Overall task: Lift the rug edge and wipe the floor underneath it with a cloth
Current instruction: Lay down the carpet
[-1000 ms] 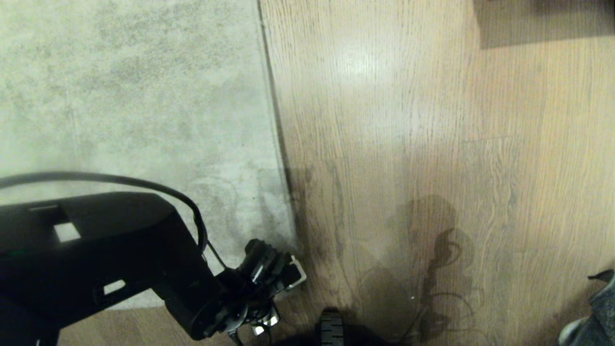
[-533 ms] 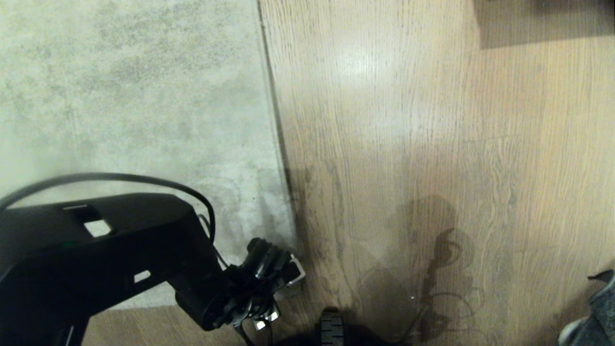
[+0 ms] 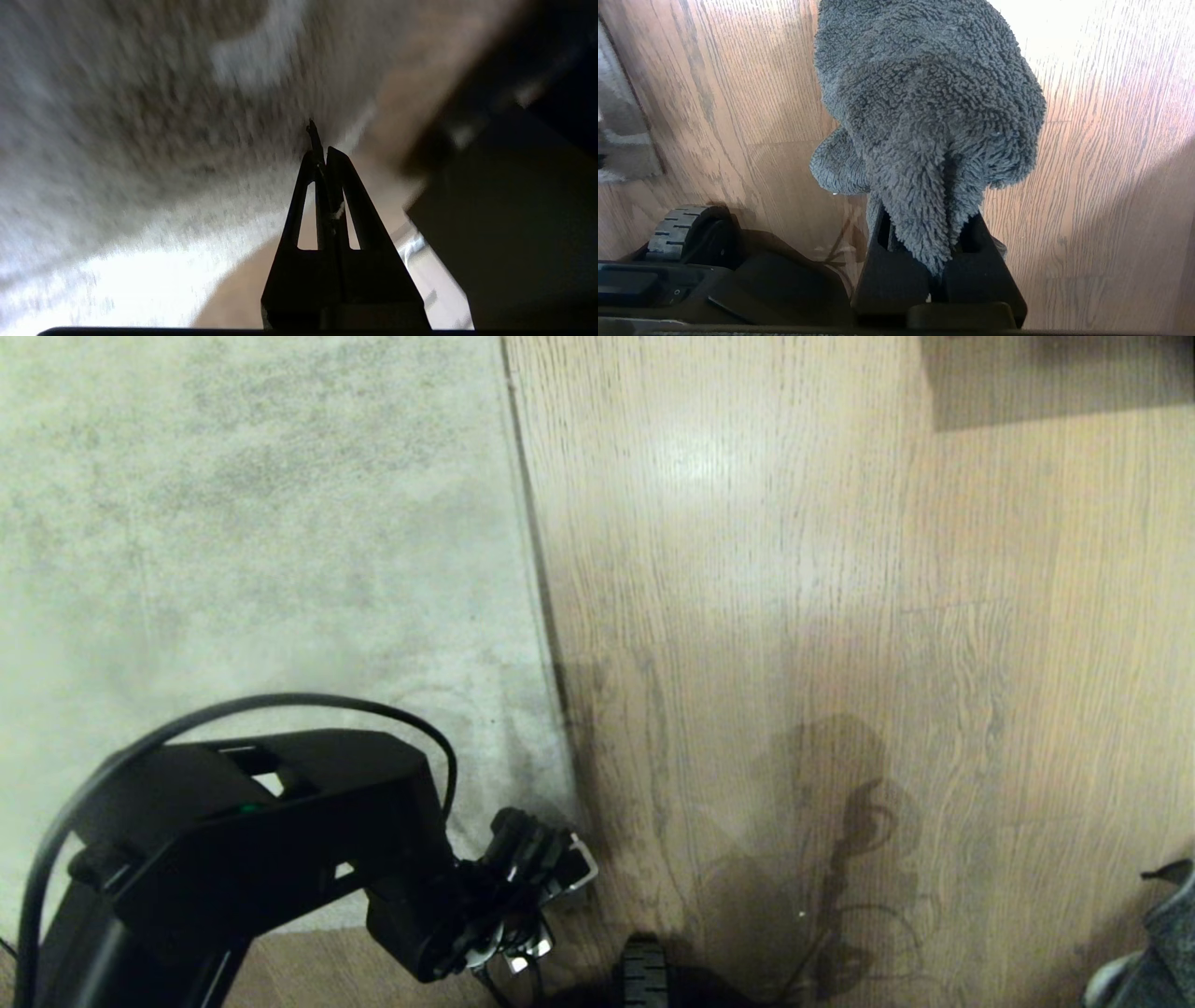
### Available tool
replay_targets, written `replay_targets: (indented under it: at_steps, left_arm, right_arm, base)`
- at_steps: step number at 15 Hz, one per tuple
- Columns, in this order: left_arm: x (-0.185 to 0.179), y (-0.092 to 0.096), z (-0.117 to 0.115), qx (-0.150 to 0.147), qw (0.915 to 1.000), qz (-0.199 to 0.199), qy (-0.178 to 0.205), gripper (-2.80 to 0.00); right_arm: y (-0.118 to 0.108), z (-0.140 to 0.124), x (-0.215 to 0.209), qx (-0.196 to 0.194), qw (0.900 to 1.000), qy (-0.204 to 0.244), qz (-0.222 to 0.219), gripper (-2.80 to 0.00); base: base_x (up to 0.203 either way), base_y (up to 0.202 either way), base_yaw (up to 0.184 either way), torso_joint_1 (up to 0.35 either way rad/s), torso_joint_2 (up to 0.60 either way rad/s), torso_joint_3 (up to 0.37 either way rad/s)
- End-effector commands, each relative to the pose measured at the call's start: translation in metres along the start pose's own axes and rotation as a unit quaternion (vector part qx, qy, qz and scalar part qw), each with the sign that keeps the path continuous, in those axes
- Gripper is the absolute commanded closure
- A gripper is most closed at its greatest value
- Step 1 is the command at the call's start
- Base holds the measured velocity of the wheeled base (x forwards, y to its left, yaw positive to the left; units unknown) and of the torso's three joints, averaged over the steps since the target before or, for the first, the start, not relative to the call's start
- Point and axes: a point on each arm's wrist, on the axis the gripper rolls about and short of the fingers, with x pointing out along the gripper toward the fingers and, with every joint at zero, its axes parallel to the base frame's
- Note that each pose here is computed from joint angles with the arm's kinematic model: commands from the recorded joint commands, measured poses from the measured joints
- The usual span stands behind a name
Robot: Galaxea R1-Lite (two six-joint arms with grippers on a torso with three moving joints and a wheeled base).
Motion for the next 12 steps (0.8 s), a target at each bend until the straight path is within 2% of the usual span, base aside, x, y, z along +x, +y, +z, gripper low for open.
replay_targets:
  at_steps: [1, 4, 7, 12]
  left_arm:
    - [0.012, -0.004, -0.002, 0.012, 0.9999, 0.006, -0.009, 0.0]
    - [0.016, 0.001, 0.005, 0.04, 0.9982, 0.024, -0.037, 0.0]
    - [0.015, 0.002, 0.009, 0.038, 0.9973, 0.02, -0.06, 0.0]
    - [0.008, 0.003, 0.011, 0.038, 0.9966, 0.015, -0.071, 0.0]
  right_arm:
    - [0.0, 0.0, 0.0, 0.0, 1.0, 0.0, 0.0, 0.0]
    - [0.0, 0.0, 0.0, 0.0, 1.0, 0.0, 0.001, 0.0]
    - [0.0, 0.0, 0.0, 0.0, 1.0, 0.0, 0.0, 0.0]
    - [0.0, 0.0, 0.0, 0.0, 1.0, 0.0, 0.001, 0.0]
  base:
    - [0.0, 0.0, 0.0, 0.0, 0.0, 0.0]
    - [0.0, 0.0, 0.0, 0.0, 0.0, 0.0]
    - [0.0, 0.0, 0.0, 0.0, 0.0, 0.0]
    - [0.0, 0.0, 0.0, 0.0, 0.0, 0.0]
